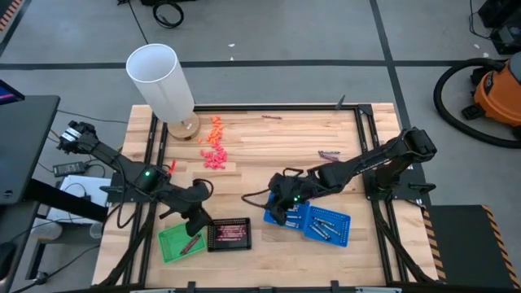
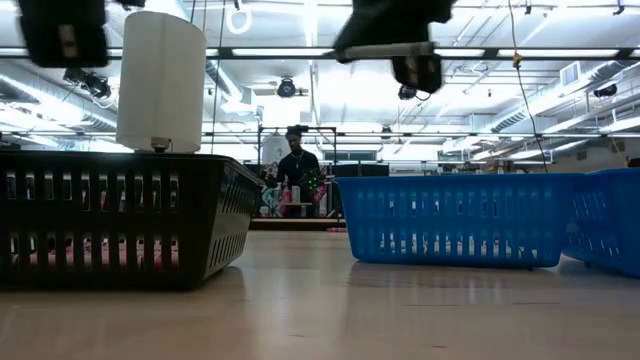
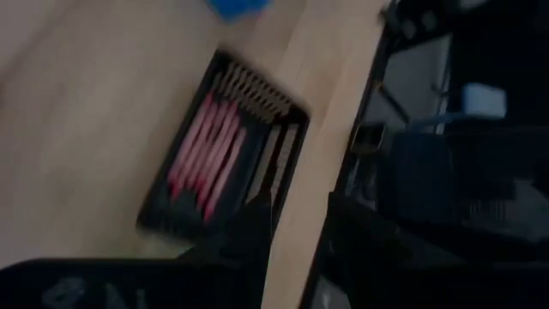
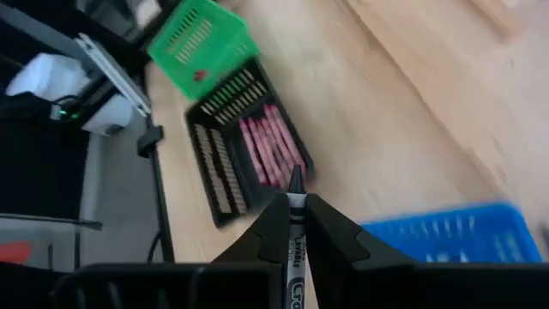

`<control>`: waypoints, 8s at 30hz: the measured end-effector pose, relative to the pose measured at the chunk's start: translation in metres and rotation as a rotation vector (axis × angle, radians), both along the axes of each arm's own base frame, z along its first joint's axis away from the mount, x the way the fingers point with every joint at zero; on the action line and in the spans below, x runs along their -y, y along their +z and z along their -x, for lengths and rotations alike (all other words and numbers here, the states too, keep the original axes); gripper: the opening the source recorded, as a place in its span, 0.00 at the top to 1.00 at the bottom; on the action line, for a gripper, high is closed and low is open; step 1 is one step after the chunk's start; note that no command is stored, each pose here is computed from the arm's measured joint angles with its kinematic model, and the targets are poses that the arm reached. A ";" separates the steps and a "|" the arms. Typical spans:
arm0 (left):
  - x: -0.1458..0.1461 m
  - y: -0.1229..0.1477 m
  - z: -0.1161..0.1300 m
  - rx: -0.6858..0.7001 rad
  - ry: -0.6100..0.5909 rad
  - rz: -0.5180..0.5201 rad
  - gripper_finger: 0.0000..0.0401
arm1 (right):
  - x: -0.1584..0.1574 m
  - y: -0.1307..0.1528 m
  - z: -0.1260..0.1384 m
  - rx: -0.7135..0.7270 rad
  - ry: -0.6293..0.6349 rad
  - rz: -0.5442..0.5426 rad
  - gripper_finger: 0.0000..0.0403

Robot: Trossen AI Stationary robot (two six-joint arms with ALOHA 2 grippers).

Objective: Sort crayons
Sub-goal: Put the black crayon into the right blue bin, then put the red crayon into the green bin

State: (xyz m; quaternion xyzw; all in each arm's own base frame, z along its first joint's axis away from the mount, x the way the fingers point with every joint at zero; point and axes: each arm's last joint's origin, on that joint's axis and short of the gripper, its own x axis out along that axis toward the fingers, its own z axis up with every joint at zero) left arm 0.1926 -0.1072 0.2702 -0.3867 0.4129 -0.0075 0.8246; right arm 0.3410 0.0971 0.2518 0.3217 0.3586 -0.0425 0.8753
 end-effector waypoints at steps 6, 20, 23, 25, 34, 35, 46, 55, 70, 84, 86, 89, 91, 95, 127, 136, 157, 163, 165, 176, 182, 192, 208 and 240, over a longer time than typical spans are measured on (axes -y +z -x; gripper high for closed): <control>0.000 0.008 -0.007 0.139 0.016 -0.039 0.69 | -0.011 -0.015 0.027 -0.291 -0.090 -0.034 0.91; 0.003 0.017 -0.013 0.261 0.007 -0.038 0.69 | -0.039 -0.051 0.102 -0.786 0.039 0.096 0.91; 0.002 0.017 -0.013 0.274 0.030 -0.066 0.69 | -0.039 -0.060 0.107 -0.765 0.054 0.090 0.87; 0.001 0.017 -0.014 0.277 0.043 -0.074 0.69 | -0.038 -0.064 0.109 -0.752 0.058 0.086 0.84; -0.004 0.018 -0.016 0.334 0.107 -0.243 0.69 | -0.028 -0.054 0.113 -0.752 0.117 0.079 0.69; -0.005 0.018 -0.016 0.345 0.118 -0.275 0.69 | -0.025 -0.050 0.113 -0.730 0.117 0.091 0.69; -0.021 0.021 -0.023 0.378 0.233 -0.366 0.69 | 0.016 -0.026 0.124 -0.625 0.235 0.218 0.69; -0.036 0.022 -0.029 0.371 0.321 -0.352 0.69 | 0.047 -0.057 0.132 -0.643 0.302 0.302 0.69; -0.037 0.022 -0.030 0.372 0.332 -0.341 0.69 | 0.067 -0.103 0.145 -0.604 0.465 0.406 0.69; -0.037 0.022 -0.030 0.369 0.343 -0.324 0.69 | 0.068 -0.120 0.151 -0.575 0.449 0.411 0.69; -0.036 0.022 -0.029 0.368 0.348 -0.313 0.69 | 0.068 -0.121 0.152 -0.579 0.444 0.410 0.71; -0.036 0.022 -0.029 0.366 0.345 -0.301 0.69 | 0.066 -0.121 0.152 -0.569 0.461 0.409 0.74; -0.035 0.022 -0.030 0.364 0.330 -0.292 0.69 | 0.064 -0.121 0.152 -0.558 0.482 0.413 0.78; -0.035 0.022 -0.029 0.361 0.310 -0.278 0.69 | 0.062 -0.122 0.152 -0.561 0.461 0.398 0.83; -0.037 0.012 -0.024 0.263 0.280 -0.334 0.69 | 0.052 -0.030 0.097 -0.352 0.349 0.289 0.90; -0.024 0.008 -0.021 0.241 0.148 -0.234 0.69 | 0.038 -0.017 0.066 -0.044 0.323 0.145 0.90; 0.011 -0.028 -0.063 0.401 0.144 -0.393 0.54 | 0.013 0.001 -0.006 0.169 0.285 0.229 0.90; 0.006 -0.031 -0.073 0.425 0.184 -0.402 0.48 | 0.012 0.004 -0.011 0.185 0.298 0.251 0.90; 0.003 -0.030 -0.075 0.439 0.208 -0.391 0.49 | 0.012 0.004 -0.011 0.183 0.297 0.250 0.90; -0.006 -0.025 -0.083 0.491 0.239 -0.364 0.59 | 0.012 0.004 -0.011 0.186 0.302 0.254 0.90; -0.007 -0.025 -0.084 0.488 0.213 -0.348 0.75 | 0.012 0.004 -0.011 0.186 0.306 0.262 0.90; -0.007 -0.025 -0.084 0.490 0.210 -0.345 0.95 | 0.012 0.004 -0.010 0.185 0.310 0.267 0.88; -0.014 -0.016 -0.042 0.167 -0.023 -0.259 0.91 | 0.030 -0.013 0.003 -0.073 0.312 0.203 0.63; 0.038 -0.037 0.038 -0.724 0.061 0.211 0.90 | 0.111 -0.025 0.013 -0.304 0.226 0.406 0.64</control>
